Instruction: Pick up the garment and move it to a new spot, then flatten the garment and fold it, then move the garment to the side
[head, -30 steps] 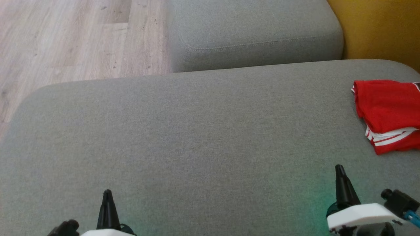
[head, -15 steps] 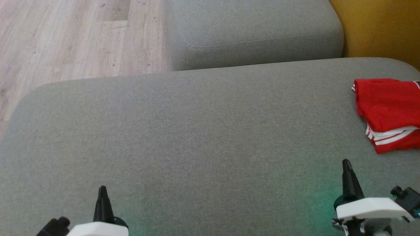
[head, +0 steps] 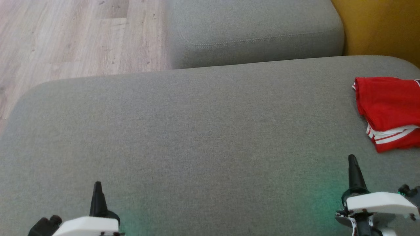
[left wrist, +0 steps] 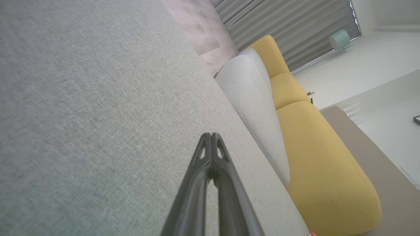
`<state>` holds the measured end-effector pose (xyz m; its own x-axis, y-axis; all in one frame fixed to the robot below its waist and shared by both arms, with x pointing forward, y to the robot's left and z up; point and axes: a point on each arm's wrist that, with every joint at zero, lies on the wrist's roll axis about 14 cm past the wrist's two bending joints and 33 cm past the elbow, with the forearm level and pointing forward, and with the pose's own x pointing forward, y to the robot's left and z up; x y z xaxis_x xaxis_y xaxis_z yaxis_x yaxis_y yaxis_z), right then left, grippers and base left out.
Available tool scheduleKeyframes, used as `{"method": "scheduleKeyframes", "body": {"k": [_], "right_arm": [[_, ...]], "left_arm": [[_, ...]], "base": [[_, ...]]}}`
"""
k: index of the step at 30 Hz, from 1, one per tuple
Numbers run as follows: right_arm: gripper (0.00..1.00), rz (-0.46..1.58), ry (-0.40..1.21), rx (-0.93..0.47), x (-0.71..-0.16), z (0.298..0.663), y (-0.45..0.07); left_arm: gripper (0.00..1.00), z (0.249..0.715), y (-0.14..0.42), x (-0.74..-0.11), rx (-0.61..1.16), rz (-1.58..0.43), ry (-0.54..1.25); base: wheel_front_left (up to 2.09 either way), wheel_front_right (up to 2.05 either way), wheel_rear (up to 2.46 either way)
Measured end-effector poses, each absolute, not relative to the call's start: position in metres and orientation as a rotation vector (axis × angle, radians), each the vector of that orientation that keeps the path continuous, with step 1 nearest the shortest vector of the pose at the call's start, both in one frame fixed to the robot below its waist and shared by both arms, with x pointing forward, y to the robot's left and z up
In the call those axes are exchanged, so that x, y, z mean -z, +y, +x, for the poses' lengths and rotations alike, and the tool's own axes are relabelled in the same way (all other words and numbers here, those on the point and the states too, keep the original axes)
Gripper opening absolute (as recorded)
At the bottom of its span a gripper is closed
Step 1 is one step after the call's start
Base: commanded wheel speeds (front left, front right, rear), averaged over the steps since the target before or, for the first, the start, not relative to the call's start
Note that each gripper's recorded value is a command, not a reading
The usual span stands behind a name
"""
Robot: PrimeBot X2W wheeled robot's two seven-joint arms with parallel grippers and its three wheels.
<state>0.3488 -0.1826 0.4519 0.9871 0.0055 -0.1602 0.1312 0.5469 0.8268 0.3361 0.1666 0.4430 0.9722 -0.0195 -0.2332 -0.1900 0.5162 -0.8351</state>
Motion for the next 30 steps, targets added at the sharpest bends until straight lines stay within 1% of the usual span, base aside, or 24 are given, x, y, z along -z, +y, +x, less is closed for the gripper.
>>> {"method": "scheduleKeyframes", "body": {"k": [30], "right_arm": [[0.00,1.364,0.104,0.114,-0.461,0.361,-0.197]], "left_arm": [[0.00,0.360,0.178,-0.462,-0.081,-1.375,0.161]], "base": [[0.00,0.00,0.00]]}}
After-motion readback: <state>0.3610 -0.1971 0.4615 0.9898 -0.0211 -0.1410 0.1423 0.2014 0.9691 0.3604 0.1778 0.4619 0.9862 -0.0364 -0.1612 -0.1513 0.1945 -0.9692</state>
